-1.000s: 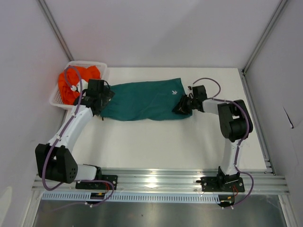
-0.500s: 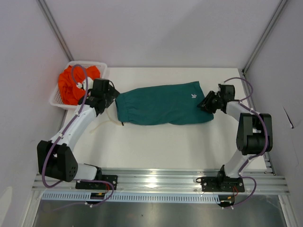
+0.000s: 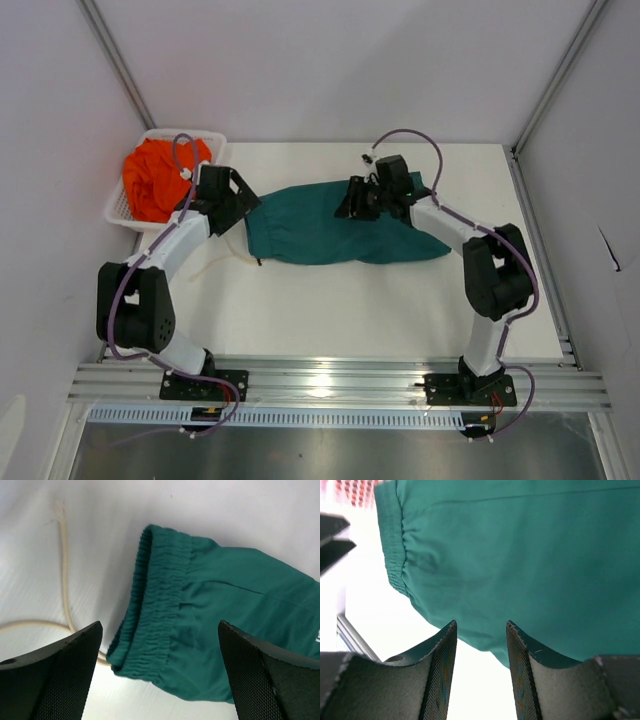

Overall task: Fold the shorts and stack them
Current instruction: Fold the shorts

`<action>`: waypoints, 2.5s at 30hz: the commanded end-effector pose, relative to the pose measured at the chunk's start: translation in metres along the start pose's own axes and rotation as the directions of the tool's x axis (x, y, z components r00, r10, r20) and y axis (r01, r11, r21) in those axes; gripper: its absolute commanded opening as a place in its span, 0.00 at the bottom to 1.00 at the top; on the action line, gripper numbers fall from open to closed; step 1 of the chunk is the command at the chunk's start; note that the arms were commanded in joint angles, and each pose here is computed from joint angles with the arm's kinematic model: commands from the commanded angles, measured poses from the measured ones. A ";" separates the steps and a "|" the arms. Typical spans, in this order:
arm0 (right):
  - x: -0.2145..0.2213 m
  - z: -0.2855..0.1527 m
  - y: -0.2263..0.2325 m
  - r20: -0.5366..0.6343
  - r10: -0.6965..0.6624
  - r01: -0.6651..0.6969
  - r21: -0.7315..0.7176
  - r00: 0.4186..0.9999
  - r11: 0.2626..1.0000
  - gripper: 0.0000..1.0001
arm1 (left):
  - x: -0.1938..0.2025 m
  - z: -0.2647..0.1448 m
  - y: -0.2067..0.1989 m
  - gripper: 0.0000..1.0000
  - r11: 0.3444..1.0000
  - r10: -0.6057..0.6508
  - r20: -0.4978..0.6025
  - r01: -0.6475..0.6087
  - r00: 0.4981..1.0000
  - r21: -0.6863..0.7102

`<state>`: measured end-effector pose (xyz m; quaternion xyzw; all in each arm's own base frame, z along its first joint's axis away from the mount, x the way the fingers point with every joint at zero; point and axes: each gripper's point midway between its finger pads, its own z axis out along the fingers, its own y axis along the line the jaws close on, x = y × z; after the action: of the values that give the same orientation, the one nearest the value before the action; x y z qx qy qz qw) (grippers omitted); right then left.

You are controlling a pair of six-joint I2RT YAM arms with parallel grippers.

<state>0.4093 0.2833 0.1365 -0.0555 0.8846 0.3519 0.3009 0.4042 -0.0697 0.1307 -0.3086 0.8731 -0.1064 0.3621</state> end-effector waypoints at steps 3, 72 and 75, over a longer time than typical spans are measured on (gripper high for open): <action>-0.004 0.036 0.021 0.008 -0.055 0.055 -0.053 0.998 0.997 0.49 | -0.013 0.020 -0.003 0.97 0.994 0.054 0.012 -0.055 0.998 0.097; 0.085 -0.017 0.016 -0.150 -0.265 0.278 0.076 0.953 0.957 0.64 | 0.101 -0.018 -0.021 0.99 0.961 0.214 -0.145 -0.181 0.966 0.211; 0.089 -0.014 0.036 -0.133 -0.297 0.301 0.009 0.946 0.954 0.72 | 0.104 -0.024 -0.019 0.99 0.948 0.166 -0.151 -0.115 0.975 0.296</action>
<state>0.3202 0.2949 0.0951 -0.1795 0.9114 0.2633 0.2605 0.3404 -0.1475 0.0799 -0.1767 0.9166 -0.1778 0.3115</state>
